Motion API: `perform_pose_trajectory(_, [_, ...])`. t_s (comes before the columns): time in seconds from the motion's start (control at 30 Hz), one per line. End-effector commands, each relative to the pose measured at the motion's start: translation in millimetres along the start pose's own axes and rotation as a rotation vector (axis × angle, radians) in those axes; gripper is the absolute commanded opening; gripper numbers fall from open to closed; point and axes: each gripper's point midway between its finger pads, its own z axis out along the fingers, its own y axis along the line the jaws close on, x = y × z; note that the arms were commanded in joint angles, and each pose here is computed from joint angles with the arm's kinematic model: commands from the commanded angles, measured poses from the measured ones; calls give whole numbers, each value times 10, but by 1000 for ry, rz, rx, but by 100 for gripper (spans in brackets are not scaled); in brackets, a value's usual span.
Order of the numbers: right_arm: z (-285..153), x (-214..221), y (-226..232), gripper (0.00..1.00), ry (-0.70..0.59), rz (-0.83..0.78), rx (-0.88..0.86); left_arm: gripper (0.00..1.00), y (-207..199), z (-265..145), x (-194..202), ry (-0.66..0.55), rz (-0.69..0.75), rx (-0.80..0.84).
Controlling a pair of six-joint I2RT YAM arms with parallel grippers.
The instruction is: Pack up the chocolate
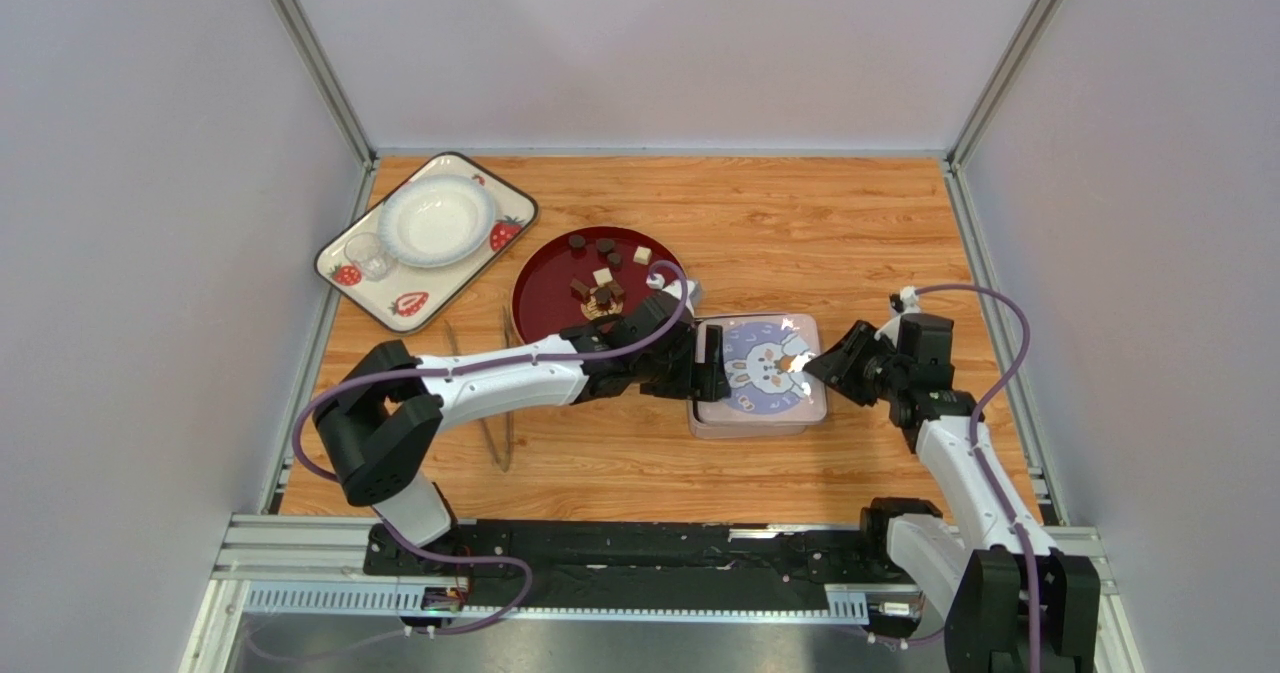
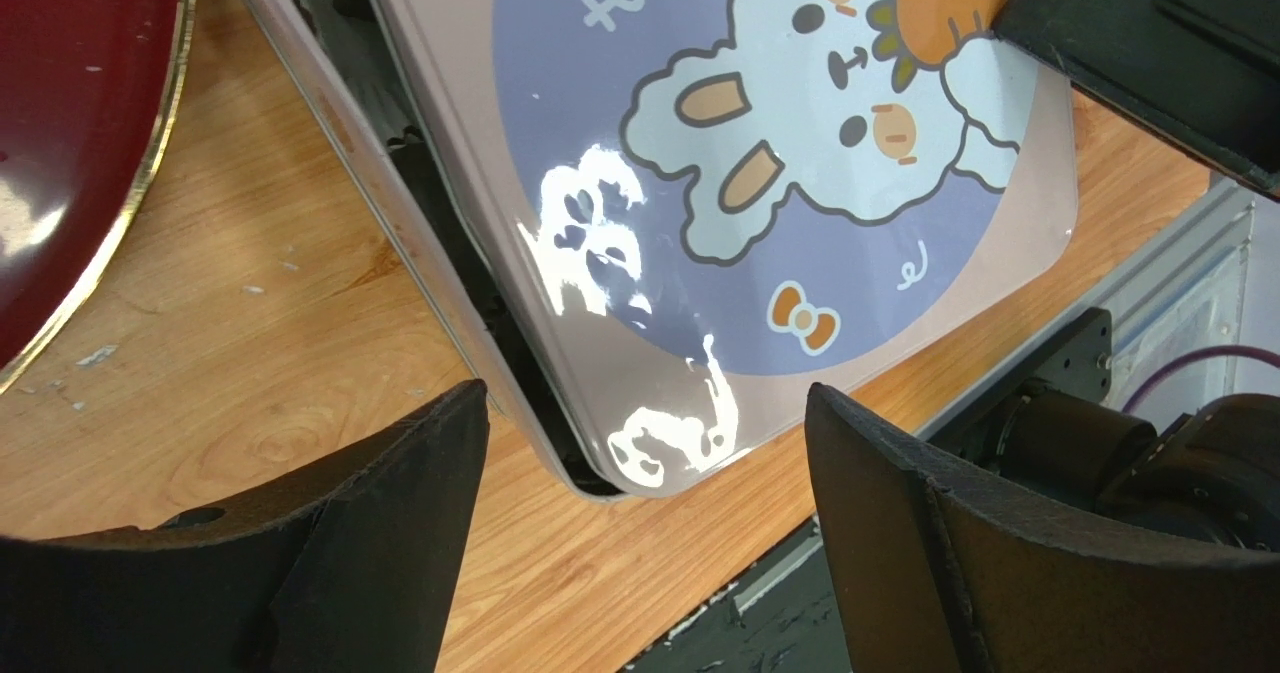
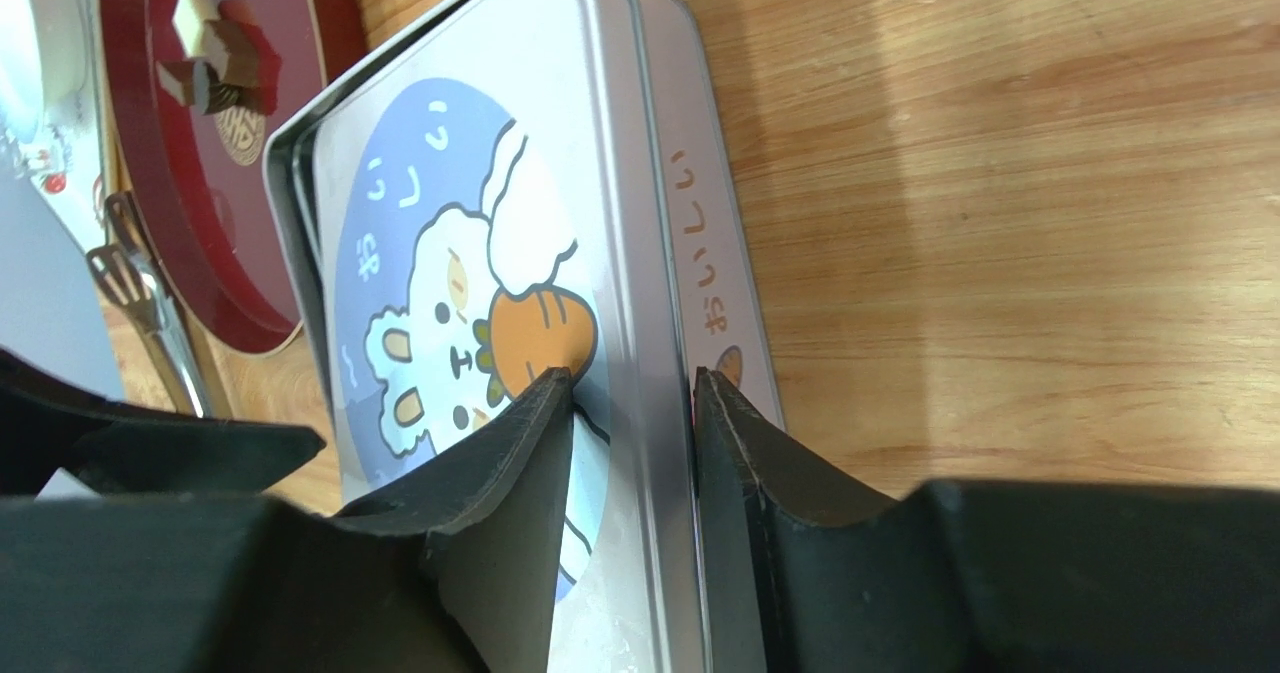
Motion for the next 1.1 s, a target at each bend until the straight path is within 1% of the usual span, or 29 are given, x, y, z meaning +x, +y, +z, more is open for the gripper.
perform_pose_trajectory(0.0, [49,2,-223,37,-15,15,110,85,-133,-175,-181,-91,-7,43])
perform_pose_trajectory(0.1, [69,34,-263,39,-8,11,118,85,-139,-211,-185,-99,-8,51])
perform_pose_trajectory(0.13, [78,49,-263,41,-1,13,115,85,-116,-210,-226,-120,-11,36])
perform_pose_trajectory(0.27, [114,66,-291,43,10,12,120,85,-106,-178,-217,-122,-20,37])
perform_pose_trajectory(0.33, [135,92,-301,43,22,18,119,85,-90,-154,-203,-118,-22,33])
perform_pose_trajectory(0.5, [180,101,-187,43,48,22,56,85,-108,-95,-213,-111,-19,31])
perform_pose_trajectory(0.6, [189,69,-142,45,49,22,44,86,-94,-49,-197,-99,-19,21])
perform_pose_trajectory(0.73, [207,63,-76,52,61,16,22,85,-53,-2,-155,-83,-20,7])
perform_pose_trajectory(0.83, [227,101,-36,61,84,11,12,85,-51,15,-141,-77,-23,8])
perform_pose_trajectory(0.93, [252,102,-19,66,92,7,8,86,-63,22,-131,-74,-29,16])
perform_pose_trajectory(1.07, [281,142,55,69,115,-10,-8,86,-116,28,-120,-68,-39,45])
